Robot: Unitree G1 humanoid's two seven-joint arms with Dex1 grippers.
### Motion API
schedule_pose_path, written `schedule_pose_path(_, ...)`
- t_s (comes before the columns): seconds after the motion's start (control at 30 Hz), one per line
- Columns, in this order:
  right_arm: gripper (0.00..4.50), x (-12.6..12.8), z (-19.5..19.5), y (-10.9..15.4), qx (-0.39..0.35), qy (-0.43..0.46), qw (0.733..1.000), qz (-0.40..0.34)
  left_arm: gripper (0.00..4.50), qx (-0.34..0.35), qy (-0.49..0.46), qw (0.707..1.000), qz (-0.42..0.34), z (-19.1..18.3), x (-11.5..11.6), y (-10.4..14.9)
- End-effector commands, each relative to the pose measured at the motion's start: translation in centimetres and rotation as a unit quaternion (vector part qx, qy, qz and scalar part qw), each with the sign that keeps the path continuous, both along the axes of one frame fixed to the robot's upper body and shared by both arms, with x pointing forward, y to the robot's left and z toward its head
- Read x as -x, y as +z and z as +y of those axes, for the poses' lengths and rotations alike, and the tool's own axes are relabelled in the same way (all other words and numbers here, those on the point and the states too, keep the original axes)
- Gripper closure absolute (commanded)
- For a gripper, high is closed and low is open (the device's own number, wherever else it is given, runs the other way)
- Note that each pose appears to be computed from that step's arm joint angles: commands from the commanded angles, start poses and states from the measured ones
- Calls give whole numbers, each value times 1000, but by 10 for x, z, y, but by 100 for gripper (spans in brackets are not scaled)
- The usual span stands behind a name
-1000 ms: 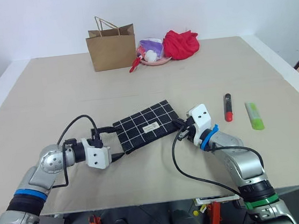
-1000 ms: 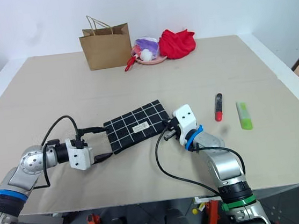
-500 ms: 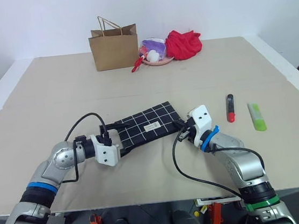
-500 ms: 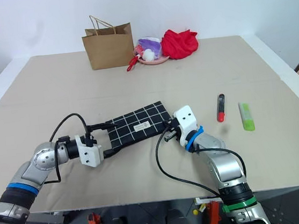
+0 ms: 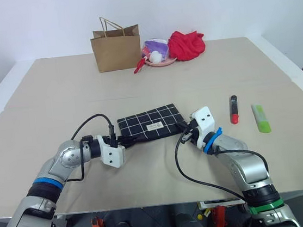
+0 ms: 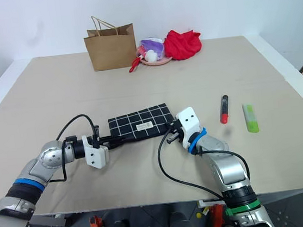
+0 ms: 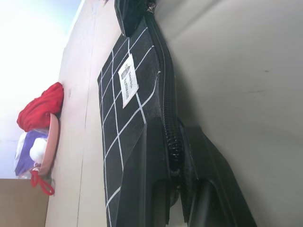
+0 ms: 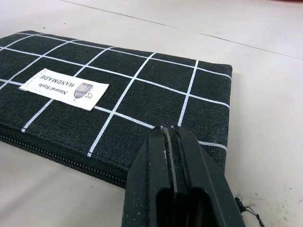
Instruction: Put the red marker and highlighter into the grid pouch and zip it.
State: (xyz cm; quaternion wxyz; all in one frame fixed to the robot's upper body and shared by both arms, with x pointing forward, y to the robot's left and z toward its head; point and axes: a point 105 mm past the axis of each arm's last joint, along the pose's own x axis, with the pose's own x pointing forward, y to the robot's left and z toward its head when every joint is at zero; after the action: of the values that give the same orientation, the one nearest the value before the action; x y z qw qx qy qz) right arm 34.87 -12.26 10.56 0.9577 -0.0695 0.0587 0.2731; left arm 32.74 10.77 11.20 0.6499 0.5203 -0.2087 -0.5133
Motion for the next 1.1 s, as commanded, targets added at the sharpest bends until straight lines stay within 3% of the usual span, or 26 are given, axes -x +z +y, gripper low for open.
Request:
schedule_pose_path(0.03, 450, 2, -3, 12, -5, -3, 1000, -21, 445, 3, -13, 1000, 14, -6, 4, -6)
schedule_pose_path(0.2, 450, 2, -5, 12, -3, -5, 1000, -23, 445, 44, -26, 998, 41, -12, 10, 4)
schedule_pose_path(0.33, 450, 3, -8, 15, -1, -10, 1000, -28, 445, 117, -15, 986, 119, -14, 11, 17)
schedule_pose_path(0.47, 450, 6, -10, 22, 3, -11, 999, -39, 445, 107, -28, 982, 150, -15, 18, 17)
schedule_pose_path(0.7, 450, 15, -20, 48, -26, -17, 997, -65, 445, 78, -21, 988, 130, -17, 16, 15)
schedule_pose_path(0.8, 353, 23, -28, 56, -39, -17, 998, -51, 450, 70, -4, 989, 133, -16, 12, 11)
schedule_pose_path(0.97, 95, 26, -29, 57, -38, -15, 998, -41, 450, 67, 2, 989, 133, -16, 11, 10)
schedule_pose_path(1.03, 3, 47, -50, 43, -28, -46, 999, -6, 450, 110, 18, 984, 141, -22, 7, 19)
schedule_pose_path(1.1, 3, 60, -58, 33, -23, -62, 998, 18, 450, 134, 27, 980, 146, -27, 5, 22)
